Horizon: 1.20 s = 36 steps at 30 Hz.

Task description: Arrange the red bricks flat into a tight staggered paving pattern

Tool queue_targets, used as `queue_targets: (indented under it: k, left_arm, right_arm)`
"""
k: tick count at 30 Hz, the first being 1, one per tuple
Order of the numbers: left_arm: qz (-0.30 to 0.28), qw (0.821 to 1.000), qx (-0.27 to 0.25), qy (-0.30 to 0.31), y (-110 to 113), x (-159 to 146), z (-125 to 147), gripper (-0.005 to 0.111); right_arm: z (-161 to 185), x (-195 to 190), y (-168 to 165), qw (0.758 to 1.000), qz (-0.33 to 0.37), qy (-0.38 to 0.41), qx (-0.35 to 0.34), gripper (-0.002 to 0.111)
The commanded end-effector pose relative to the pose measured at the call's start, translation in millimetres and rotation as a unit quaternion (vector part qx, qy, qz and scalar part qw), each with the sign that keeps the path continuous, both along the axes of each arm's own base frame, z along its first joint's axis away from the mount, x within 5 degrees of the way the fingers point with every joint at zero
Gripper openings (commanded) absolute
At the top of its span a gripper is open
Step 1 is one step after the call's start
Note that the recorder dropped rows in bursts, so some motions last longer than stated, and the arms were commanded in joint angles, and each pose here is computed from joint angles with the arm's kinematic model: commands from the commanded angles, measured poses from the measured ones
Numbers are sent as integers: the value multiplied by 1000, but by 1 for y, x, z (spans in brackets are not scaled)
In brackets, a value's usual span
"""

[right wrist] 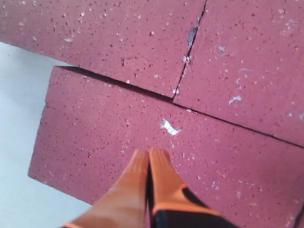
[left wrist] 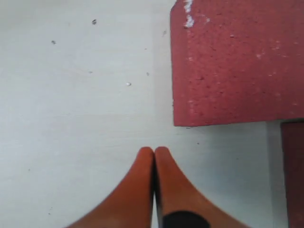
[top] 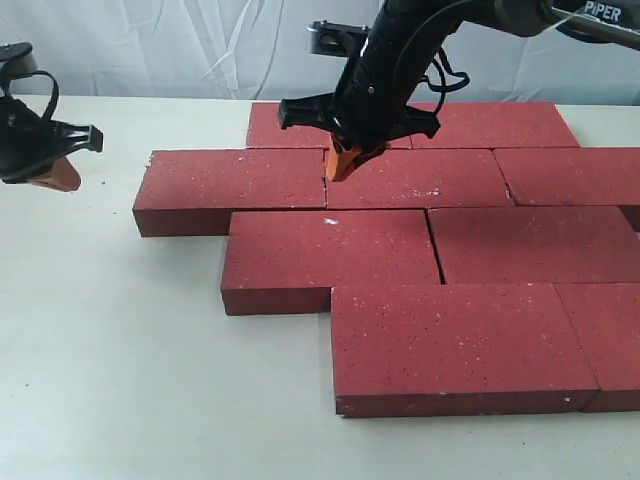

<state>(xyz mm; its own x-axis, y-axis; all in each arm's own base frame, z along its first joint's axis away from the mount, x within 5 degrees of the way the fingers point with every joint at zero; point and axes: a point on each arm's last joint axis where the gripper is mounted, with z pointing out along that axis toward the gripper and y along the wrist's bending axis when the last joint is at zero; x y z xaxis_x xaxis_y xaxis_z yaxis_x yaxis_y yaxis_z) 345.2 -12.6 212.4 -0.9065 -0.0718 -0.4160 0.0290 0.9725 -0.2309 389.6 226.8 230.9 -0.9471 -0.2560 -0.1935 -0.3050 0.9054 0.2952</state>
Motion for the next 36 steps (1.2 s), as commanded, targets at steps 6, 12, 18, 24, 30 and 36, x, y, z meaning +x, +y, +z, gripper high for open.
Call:
queue_targets:
  k: [6, 12, 18, 24, 30, 36]
  left_arm:
    - [-56, 996, 12, -61, -44, -32, 35, 0]
    - [-72, 994, 25, -75, -53, -52, 45, 0]
    - [-71, 992, 31, -101, -48, -67, 56, 0]
    - [-70, 991, 30, -114, -46, -78, 62, 0]
    - [-70, 991, 29, -115, -46, -79, 63, 0]
    - [-68, 991, 26, -114, -46, -79, 63, 0]
  right_arm:
    - [17, -16, -21, 999, 6, -27, -35, -1]
    - [14, -33, -38, 998, -5, -32, -44, -1]
    - [19, -42, -75, 997, -50, -42, -41, -1]
    - [27, -52, -128, 992, -112, -43, -45, -1]
    - [34, -79, -172, 983, -135, -68, -102, -1]
    - [40, -120, -182, 978, -143, -113, -100, -1]
